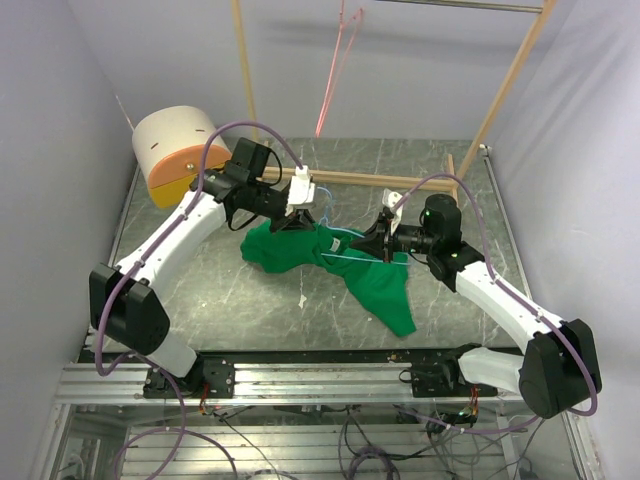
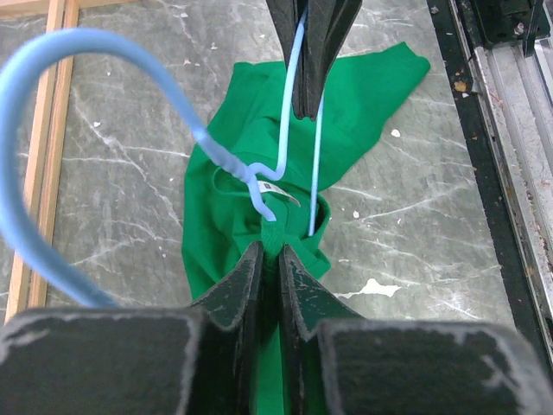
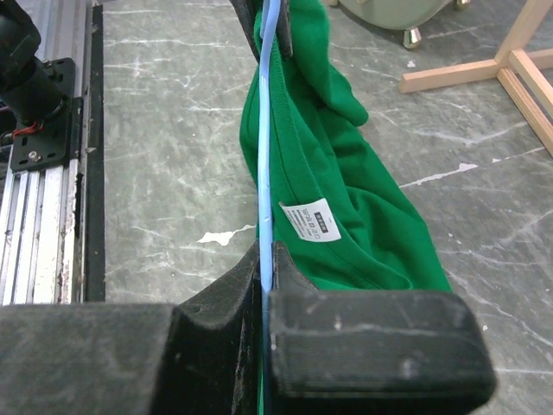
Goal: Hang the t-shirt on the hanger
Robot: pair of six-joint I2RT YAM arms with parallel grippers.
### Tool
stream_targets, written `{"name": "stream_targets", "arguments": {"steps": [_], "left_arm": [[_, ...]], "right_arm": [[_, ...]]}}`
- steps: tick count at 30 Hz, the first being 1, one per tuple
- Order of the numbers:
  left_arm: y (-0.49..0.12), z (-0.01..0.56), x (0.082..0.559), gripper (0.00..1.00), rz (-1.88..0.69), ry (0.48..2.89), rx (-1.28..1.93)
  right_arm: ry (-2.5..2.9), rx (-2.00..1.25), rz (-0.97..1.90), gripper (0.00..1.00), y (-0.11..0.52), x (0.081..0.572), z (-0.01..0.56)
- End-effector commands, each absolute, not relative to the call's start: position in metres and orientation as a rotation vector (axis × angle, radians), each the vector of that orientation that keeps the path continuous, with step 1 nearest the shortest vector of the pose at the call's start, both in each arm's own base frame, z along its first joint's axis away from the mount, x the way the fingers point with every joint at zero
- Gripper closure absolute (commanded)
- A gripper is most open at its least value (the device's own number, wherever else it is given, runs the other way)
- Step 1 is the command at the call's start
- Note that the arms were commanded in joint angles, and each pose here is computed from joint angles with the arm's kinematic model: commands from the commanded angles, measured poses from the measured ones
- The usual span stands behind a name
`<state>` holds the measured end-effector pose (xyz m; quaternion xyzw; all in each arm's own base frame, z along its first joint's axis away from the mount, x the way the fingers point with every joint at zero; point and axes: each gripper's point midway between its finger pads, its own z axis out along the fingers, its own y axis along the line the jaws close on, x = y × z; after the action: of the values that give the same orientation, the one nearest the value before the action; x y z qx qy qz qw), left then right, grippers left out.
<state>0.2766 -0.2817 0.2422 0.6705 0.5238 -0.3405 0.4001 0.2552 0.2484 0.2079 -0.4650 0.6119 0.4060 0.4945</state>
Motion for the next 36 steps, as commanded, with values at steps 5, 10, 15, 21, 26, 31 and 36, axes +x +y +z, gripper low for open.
{"name": "stream_targets", "arguments": {"steps": [5, 10, 15, 21, 26, 31, 36], "left_arm": [[-0.285, 0.239, 0.281, 0.93, -0.882, 1.391, 1.706], [-0.274, 0.249, 0.281, 0.93, -0.812, 1.404, 1.725], [-0.254, 0.26, 0.294, 0.93, -0.726, 1.45, 1.691], [-0.234, 0.273, 0.303, 0.93, -0.665, 1.496, 1.637], [-0.228, 0.274, 0.301, 0.93, -0.648, 1.514, 1.628], [-0.228, 0.272, 0.297, 0.93, -0.658, 1.518, 1.619], [-0.229, 0.275, 0.294, 0.93, -0.67, 1.512, 1.609]], "right_arm": [[1.466, -1.096, 0.909, 1.0, 0.245, 0.269, 0.221], [1.468, -1.082, 0.874, 0.81, 0.242, 0.271, 0.224], [1.441, -1.099, 0.868, 0.58, 0.241, 0.268, 0.233], [1.396, -1.077, 0.831, 0.46, 0.239, 0.271, 0.253], [1.34, -1.014, 0.806, 0.44, 0.238, 0.277, 0.285], [1.282, -0.921, 0.795, 0.45, 0.236, 0.285, 0.333], [1.451, -0.517, 0.699, 0.45, 0.203, 0.34, 0.38]]}}
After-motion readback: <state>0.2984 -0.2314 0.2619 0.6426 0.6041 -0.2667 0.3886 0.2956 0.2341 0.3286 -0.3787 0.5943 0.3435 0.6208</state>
